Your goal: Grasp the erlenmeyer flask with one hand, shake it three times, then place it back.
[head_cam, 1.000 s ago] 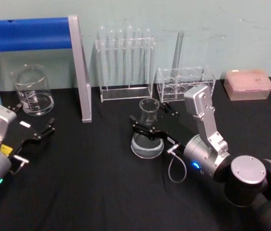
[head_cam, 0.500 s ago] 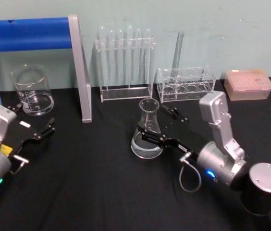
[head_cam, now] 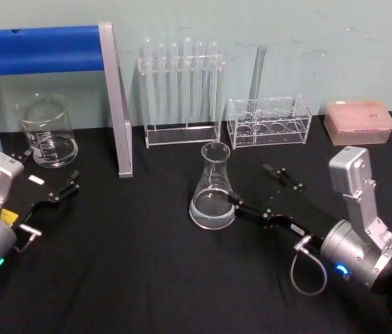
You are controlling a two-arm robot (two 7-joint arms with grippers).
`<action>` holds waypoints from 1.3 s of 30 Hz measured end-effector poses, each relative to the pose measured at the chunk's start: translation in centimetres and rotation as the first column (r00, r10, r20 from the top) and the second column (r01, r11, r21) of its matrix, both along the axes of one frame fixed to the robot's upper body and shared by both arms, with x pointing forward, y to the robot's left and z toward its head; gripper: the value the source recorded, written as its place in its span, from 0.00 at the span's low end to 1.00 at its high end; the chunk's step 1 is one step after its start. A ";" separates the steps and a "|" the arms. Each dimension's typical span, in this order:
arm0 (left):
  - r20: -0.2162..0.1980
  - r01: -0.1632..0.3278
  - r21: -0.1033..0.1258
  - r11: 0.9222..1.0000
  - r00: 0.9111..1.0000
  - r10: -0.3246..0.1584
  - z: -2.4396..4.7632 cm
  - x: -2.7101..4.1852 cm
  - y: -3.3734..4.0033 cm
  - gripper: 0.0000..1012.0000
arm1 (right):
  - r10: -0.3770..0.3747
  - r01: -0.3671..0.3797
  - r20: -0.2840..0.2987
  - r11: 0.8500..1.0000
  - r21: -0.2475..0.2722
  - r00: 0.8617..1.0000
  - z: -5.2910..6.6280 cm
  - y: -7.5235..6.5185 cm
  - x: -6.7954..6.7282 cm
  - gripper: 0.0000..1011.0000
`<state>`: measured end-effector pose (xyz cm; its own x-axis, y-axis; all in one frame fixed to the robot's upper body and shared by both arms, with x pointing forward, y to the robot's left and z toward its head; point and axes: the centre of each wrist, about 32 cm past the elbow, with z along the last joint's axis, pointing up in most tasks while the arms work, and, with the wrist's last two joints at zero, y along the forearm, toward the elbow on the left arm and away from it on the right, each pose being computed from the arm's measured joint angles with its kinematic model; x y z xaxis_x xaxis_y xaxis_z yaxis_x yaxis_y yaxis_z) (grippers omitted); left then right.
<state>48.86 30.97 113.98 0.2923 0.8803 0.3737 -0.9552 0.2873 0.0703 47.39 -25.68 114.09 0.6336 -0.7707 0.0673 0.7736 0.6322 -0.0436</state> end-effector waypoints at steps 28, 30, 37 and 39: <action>0.000 0.000 0.000 1.000 1.000 0.000 0.00 0.00 0.00 0.99 | -0.349 0.397 0.268 0.906 -0.150 0.898 -1.4 0.3 5.5 0.99; 0.000 0.000 0.000 1.000 1.000 0.000 0.00 0.00 0.00 0.99 | -0.350 0.401 0.273 0.902 -0.160 0.896 -1.6 0.4 5.6 0.99; 0.000 0.000 0.000 1.000 1.000 0.000 0.00 0.00 0.00 0.99 | -0.352 0.409 0.279 0.894 -0.182 0.894 -2.1 0.6 5.9 0.99; 0.000 0.000 0.000 1.000 1.000 0.000 0.00 0.00 0.00 0.99 | -0.352 0.409 0.278 0.894 -0.184 0.894 -2.1 0.6 5.9 0.99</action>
<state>48.86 30.97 113.98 0.2923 0.8803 0.3737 -0.9552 0.2873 0.0703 53.32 -25.06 112.00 0.2384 -0.8930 0.3817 0.9581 0.2805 0.0576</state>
